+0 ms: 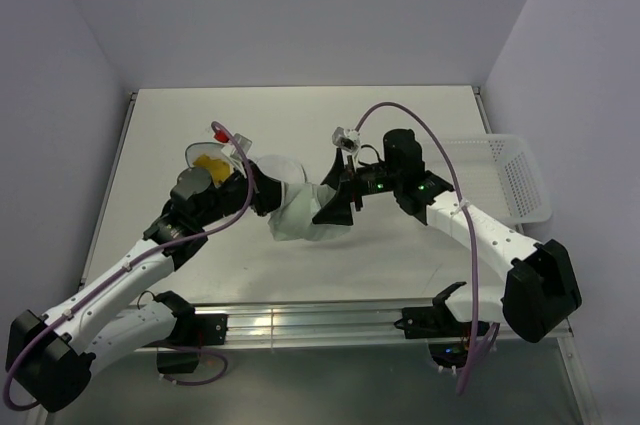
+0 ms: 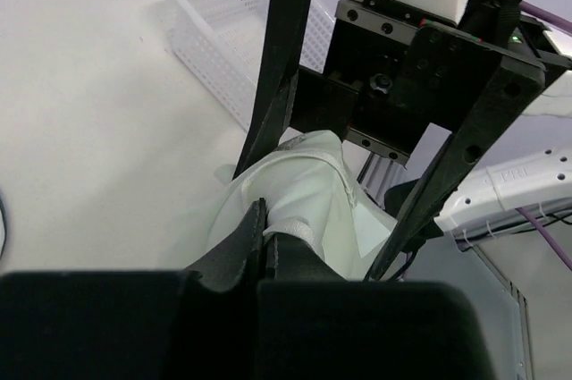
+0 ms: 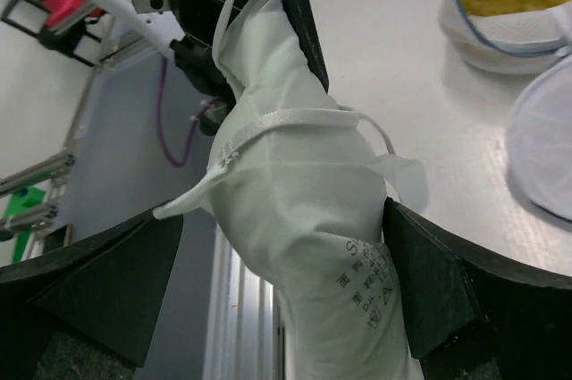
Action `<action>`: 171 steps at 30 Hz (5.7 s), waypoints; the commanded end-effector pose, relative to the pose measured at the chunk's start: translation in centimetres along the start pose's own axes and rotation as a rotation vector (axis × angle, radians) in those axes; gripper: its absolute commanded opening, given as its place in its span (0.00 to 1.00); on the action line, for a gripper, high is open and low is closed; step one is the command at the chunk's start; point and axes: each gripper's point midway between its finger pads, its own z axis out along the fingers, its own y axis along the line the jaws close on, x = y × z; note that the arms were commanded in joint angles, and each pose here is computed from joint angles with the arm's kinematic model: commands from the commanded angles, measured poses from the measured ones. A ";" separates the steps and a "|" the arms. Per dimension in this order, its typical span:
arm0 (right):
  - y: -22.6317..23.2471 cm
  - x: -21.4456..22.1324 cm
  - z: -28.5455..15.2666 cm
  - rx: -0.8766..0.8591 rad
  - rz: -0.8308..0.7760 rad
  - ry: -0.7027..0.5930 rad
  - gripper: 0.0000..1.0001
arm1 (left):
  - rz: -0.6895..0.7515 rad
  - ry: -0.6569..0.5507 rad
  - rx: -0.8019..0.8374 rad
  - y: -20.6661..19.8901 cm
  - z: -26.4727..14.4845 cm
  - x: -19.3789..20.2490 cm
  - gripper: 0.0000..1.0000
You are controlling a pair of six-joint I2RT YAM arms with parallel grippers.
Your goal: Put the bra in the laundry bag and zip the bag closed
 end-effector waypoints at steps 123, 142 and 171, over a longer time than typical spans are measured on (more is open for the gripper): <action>-11.1 2.0 8.9 0.634 0.152 -0.184 0.00 | -0.118 -0.241 -0.548 13.0 -5.8 1.3 0.00; -14.0 7.3 16.0 0.791 0.382 -0.179 0.00 | -0.139 -0.241 -0.338 9.8 -5.1 2.8 0.00; -9.4 6.0 13.8 0.720 0.321 0.008 0.76 | -0.118 -0.276 -0.411 12.6 -7.2 6.0 0.00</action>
